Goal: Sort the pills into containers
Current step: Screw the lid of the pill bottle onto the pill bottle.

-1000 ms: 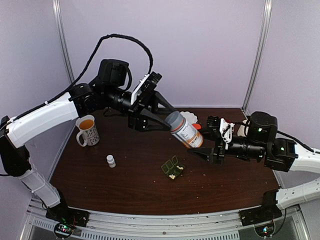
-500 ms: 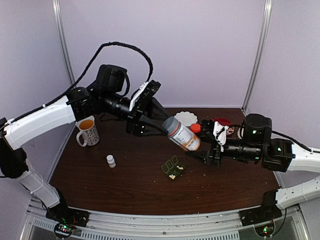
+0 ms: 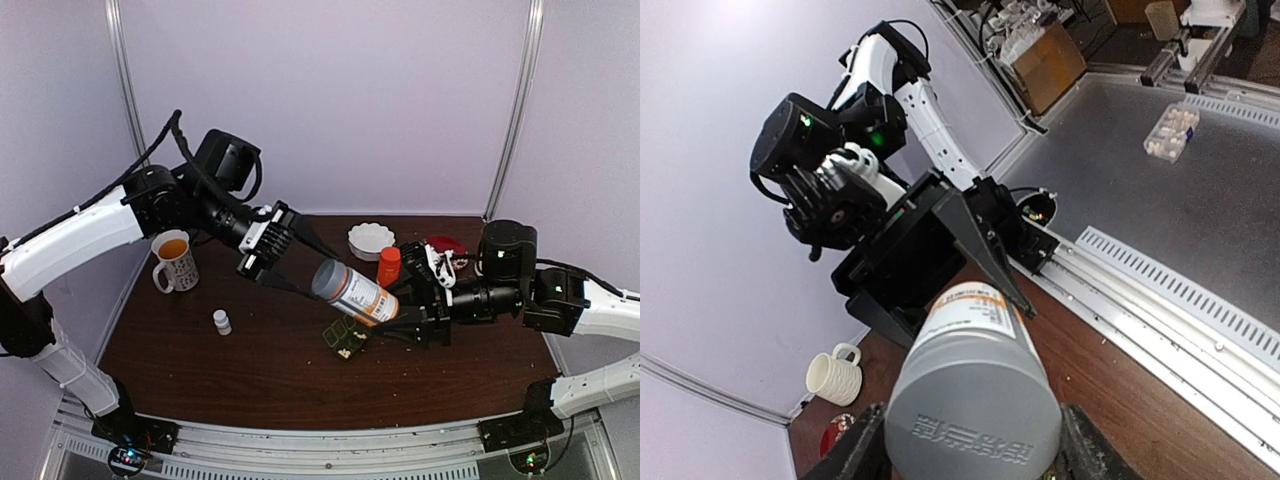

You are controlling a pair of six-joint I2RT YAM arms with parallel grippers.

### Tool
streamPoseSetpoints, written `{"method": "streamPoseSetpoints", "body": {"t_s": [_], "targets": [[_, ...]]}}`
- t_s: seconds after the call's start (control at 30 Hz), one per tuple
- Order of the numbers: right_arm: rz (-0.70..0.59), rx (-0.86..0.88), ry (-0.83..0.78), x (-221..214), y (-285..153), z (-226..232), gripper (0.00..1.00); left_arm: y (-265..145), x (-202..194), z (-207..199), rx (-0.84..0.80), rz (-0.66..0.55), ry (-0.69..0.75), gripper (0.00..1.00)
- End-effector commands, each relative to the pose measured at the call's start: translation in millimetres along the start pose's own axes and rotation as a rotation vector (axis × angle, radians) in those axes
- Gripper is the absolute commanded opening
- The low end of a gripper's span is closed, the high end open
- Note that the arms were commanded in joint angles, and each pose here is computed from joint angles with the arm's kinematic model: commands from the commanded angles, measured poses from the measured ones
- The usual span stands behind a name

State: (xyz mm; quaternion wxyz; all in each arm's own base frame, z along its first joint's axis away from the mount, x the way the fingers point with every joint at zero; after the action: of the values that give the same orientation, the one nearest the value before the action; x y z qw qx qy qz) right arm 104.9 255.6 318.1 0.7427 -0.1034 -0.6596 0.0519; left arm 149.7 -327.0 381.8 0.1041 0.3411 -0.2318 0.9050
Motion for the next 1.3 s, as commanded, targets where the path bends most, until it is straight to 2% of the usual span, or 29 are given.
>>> {"method": "streamPoseSetpoints", "body": {"t_s": [0.0,0.07,0.1,0.23,0.37,0.53,0.6,0.7,0.83,0.97,1.07,1.17,1.27], "targets": [[-0.154,0.053,-0.122,44.2,-10.9,14.3,0.00,3.3,-35.8,-0.3,0.049,0.237,0.036,0.59],[-0.097,0.008,-0.122,35.0,-10.2,9.9,0.00,-1.0,-34.7,0.6,0.133,0.244,0.004,0.90],[-0.075,-0.009,-0.128,31.3,-10.6,8.2,0.00,-5.5,-32.7,1.7,0.185,0.233,-0.008,0.97],[-0.032,-0.065,-0.159,21.4,-15.7,5.0,0.00,-31.6,-23.4,2.3,0.367,0.162,-0.097,0.98],[-0.036,-0.121,-0.184,18.1,-22.6,2.8,0.00,-49.2,-13.1,6.8,0.511,0.179,-0.245,0.98],[-0.046,-0.292,-0.194,19.5,-25.8,-12.3,0.00,-72.1,-14.5,20.2,0.740,0.242,-0.684,0.97],[-0.069,-0.380,-0.206,21.8,-27.3,-19.9,0.00,-74.3,-8.5,21.1,0.701,0.244,-0.771,0.98],[-0.076,-0.525,-0.242,21.9,-29.0,-31.6,0.00,-71.3,2.2,18.4,0.652,0.113,-0.877,0.98],[-0.073,-0.657,-0.300,22.9,-26.5,-41.2,0.00,-78.6,1.7,19.1,0.674,-0.010,-1.082,0.98],[-0.061,-0.679,-0.334,23.2,-17.1,-44.1,0.00,-78.9,-4.1,22.1,0.650,-0.068,-1.294,0.91],[-0.063,-0.667,-0.350,25.2,-9.6,-43.0,0.00,-70.3,-9.5,20.9,0.583,-0.105,-1.427,0.91],[-0.060,-0.652,-0.365,28.4,-2.2,-41.3,0.00,-59.7,-16.4,19.2,0.506,-0.129,-1.491,0.97],[-0.045,-0.633,-0.384,31.3,6.3,-39.7,0.00,-53.4,-24.0,16.7,0.488,-0.118,-1.521,0.97]]}}
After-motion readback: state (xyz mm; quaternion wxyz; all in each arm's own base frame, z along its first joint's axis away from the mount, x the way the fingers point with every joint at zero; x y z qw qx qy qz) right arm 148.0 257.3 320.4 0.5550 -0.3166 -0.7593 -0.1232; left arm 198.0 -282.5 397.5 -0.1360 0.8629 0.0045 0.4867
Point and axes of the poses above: each gripper's point midway between its finger pads, its own y axis out along the fingers, its own z axis along the line the jaws close on, x = y × z, the point moved 8 cm from there along -y, back along the fingers, and after that the axes turned 7 degrees about y, right-handed, at the moved point
